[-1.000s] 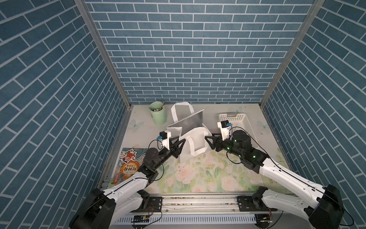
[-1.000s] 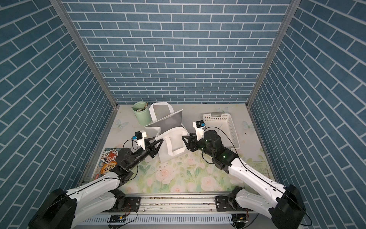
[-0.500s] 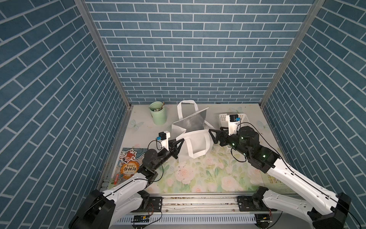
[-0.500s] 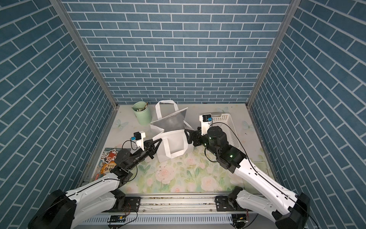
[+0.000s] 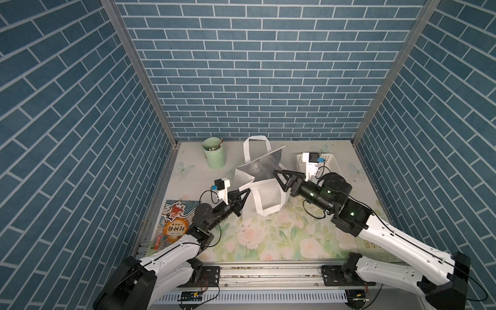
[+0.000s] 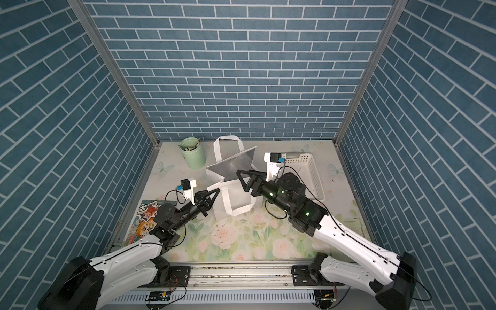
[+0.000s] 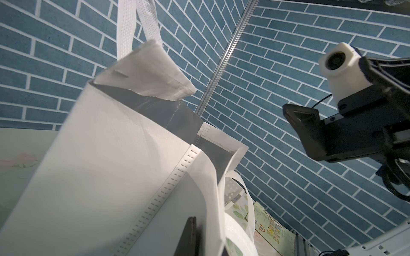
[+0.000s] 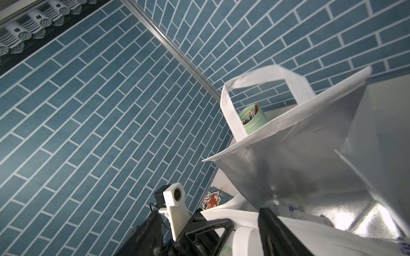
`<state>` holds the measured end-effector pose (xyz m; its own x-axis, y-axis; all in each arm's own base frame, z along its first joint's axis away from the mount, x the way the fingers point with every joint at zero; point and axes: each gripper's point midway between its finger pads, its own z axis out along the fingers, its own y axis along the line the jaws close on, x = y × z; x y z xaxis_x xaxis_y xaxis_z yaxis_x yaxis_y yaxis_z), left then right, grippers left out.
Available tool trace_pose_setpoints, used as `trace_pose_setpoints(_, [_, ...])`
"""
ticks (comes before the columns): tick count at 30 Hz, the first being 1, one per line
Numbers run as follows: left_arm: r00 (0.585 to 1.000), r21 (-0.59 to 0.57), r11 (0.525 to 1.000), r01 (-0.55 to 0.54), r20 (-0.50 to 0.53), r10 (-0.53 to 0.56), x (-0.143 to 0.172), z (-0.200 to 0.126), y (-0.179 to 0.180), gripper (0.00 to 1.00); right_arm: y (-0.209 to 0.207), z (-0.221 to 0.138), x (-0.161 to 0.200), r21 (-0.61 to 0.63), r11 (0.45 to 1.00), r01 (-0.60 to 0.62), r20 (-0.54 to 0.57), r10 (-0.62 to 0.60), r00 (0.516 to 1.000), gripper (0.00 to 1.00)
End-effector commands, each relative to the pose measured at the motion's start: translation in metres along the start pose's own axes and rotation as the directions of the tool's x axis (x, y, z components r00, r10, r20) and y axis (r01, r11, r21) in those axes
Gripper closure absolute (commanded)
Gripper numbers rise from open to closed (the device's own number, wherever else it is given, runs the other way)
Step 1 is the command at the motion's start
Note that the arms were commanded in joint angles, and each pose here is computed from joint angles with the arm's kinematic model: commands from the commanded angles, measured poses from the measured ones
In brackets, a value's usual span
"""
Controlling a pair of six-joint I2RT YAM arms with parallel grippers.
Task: Place the ice pack in the delivery bag
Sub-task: Close the delivery bag at the center of the board, then seal the delivery bag at the center of the board.
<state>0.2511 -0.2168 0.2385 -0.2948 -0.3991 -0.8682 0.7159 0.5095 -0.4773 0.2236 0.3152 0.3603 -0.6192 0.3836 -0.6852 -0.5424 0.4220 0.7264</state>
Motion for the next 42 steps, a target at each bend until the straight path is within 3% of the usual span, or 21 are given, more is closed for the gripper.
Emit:
trace_pose_setpoints(1, [1.000,0.053,0.999,-0.002,0.018,0.001,-0.004,0.000,-0.012,0.86,0.032,0.021,-0.011,-0.100,0.991,-0.086,0.026,0.089,0.996,0.30])
trace_pose_setpoints(6, [1.000,0.056,0.998,0.006,0.005,-0.006,0.001,0.003,-0.012,0.86,0.023,0.044,-0.013,-0.065,0.978,-0.200,0.054,0.203,0.978,0.30])
trace_pose_setpoints(14, [1.000,0.048,0.999,0.013,-0.011,-0.012,0.008,0.004,-0.010,0.86,-0.018,0.074,-0.006,0.216,0.906,-0.365,0.070,0.358,0.931,0.35])
trace_pose_setpoints(29, [1.000,0.043,0.999,0.015,-0.010,-0.014,0.008,0.002,-0.010,0.86,-0.029,0.097,0.008,0.206,0.868,-0.452,0.075,0.447,0.891,0.50])
trace_pose_setpoints(42, [1.000,0.050,0.999,0.019,-0.012,-0.018,0.009,0.003,-0.014,0.86,-0.037,0.116,0.017,0.226,0.855,-0.466,0.068,0.463,0.884,0.55])
